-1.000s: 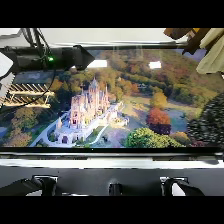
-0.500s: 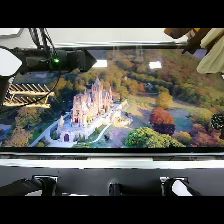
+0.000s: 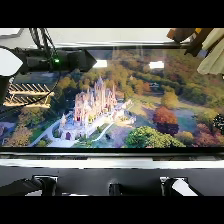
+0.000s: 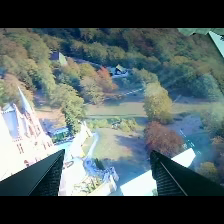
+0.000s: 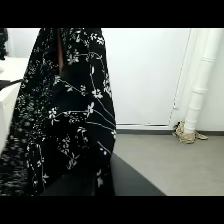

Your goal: Fold the clothes and pants, and hang the long-sleeved shirts on hangers.

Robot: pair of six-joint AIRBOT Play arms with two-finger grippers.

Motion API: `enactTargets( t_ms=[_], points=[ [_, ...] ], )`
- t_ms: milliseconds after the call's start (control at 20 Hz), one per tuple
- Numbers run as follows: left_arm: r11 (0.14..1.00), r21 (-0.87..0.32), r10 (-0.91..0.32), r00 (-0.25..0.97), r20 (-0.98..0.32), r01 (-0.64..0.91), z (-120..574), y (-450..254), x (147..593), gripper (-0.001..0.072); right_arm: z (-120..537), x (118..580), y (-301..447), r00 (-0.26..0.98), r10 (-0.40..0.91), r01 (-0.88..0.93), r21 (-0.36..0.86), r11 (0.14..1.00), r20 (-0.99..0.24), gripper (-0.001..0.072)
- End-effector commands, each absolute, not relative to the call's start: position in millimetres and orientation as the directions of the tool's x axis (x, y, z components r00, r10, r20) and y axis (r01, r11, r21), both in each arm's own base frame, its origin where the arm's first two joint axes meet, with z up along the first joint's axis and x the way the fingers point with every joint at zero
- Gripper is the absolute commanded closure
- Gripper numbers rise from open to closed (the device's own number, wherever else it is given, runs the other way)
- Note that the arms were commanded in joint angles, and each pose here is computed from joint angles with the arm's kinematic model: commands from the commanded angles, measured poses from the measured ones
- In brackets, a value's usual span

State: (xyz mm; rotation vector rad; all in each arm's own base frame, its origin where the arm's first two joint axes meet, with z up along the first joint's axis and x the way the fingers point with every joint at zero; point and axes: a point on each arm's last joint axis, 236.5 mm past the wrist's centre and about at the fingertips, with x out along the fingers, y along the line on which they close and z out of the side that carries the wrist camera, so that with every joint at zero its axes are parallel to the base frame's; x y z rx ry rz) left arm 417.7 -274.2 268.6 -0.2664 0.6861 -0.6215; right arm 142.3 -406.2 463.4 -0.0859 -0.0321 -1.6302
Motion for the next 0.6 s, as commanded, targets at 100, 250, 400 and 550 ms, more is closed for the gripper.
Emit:
enactTargets(
  t_ms=[100, 250, 400, 550],
  points=[
    [0.783, -0.424, -0.621, 0.596, -0.508, 0.454, 268.4, -279.2, 414.7, 0.0104, 445.0, 138.5, -412.6, -0.088, -0.996, 0.995, -0.045, -0.089, 0.013, 0.0669],
    [0.783, -0.424, -0.621, 0.597, -0.508, 0.455, 268.7, -279.2, 414.7, 0.0102, 437.3, 134.9, -404.1, -0.071, -0.996, 0.997, 0.016, -0.072, -0.046, 0.0307],
    [0.783, -0.425, -0.621, 0.598, -0.507, 0.454, 269.2, -279.0, 414.6, 0.0092, 448.2, 120.2, -381.0, -0.045, -0.997, 0.996, 0.073, -0.05, -0.061, 0.0152],
    [0.792, -0.446, -0.607, 0.616, -0.502, 0.417, 273.5, -271.4, 416.2, 0.0091, 491.5, 81.7, -335.5, -0.033, -0.999, 0.989, 0.143, -0.028, 0.032, 0.0051]
  ],
)
